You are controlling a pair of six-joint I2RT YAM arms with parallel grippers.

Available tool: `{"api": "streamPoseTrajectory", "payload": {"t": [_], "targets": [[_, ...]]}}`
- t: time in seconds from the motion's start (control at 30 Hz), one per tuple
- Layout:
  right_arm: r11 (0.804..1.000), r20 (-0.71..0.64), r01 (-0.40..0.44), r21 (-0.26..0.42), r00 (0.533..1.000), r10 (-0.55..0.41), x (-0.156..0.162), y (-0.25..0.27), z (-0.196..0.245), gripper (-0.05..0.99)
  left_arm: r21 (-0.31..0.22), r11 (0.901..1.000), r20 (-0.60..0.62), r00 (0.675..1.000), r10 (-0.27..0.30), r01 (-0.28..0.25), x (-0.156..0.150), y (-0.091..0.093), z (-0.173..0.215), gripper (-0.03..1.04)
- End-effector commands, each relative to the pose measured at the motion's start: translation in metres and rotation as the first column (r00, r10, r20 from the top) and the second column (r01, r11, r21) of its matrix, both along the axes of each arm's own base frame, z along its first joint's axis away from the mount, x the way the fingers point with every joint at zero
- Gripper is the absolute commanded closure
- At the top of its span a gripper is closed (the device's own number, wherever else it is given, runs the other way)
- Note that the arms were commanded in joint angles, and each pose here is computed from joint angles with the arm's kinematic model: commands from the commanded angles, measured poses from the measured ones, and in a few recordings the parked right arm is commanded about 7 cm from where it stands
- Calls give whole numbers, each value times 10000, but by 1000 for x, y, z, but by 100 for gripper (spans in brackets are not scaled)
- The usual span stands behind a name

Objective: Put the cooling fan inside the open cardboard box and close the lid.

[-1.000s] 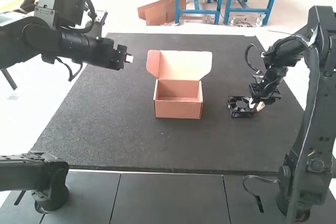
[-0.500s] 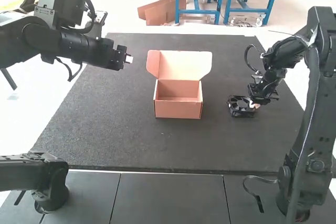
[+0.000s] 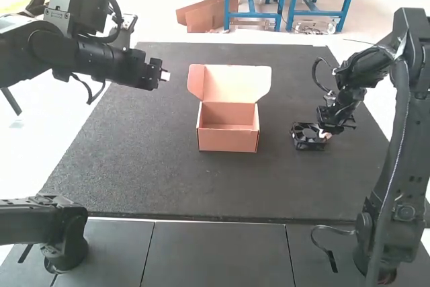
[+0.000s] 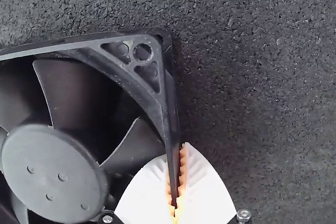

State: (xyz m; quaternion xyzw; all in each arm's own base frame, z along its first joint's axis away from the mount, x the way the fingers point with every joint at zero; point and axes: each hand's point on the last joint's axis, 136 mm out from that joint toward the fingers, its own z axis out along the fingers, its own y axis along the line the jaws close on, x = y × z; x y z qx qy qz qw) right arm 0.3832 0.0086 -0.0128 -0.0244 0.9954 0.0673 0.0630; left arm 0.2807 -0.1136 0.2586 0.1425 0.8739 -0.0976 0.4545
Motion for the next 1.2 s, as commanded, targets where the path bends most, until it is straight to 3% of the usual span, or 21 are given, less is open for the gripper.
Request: {"api": "streamPoseTrajectory", "payload": {"t": [0.0, 0.17, 0.27, 0.33, 0.53, 0.7, 0.9, 1.17], "targets": [[9967, 645, 386, 719, 9970, -433, 10, 20, 28, 95, -259, 9996, 454, 9989, -107, 119, 1, -4, 22, 4], [9954, 1612, 455, 844, 9852, -587, 8, 21, 78, 95, -169, 9997, 440, 9989, -160, 167, 2, -4, 16, 4], [9918, 2097, 287, 1245, 9762, -545, 0, 29, 110, 95, -126, 9997, 473, 9987, -194, 200, 2, -5, 15, 4], [9834, 2065, 1069, 1468, 9689, -1362, -8, 29, 126, 95, -83, 9997, 506, 9985, -228, 233, 3, -5, 14, 4], [9754, 2117, 1460, 1650, 9607, -1796, -39, 30, 163, 94, 12, 9995, 657, 9973, -322, 321, 5, -6, 12, 4], [9501, 1909, 2141, 2270, 9468, -2590, -60, 38, 185, 94, 73, 9993, 647, 9973, -357, 353, 6, -6, 9, 4], [9497, 1122, 2027, 2388, 9657, -2343, -103, 63, 192, 94, 209, 9989, 582, 9974, -430, 418, 4, -5, 7, 4], [9614, 637, 1176, 2486, 9885, -1374, -149, 107, 195, 94, 291, 9983, 562, 9971, -512, 496, 2, -6, 5, 4]]}}
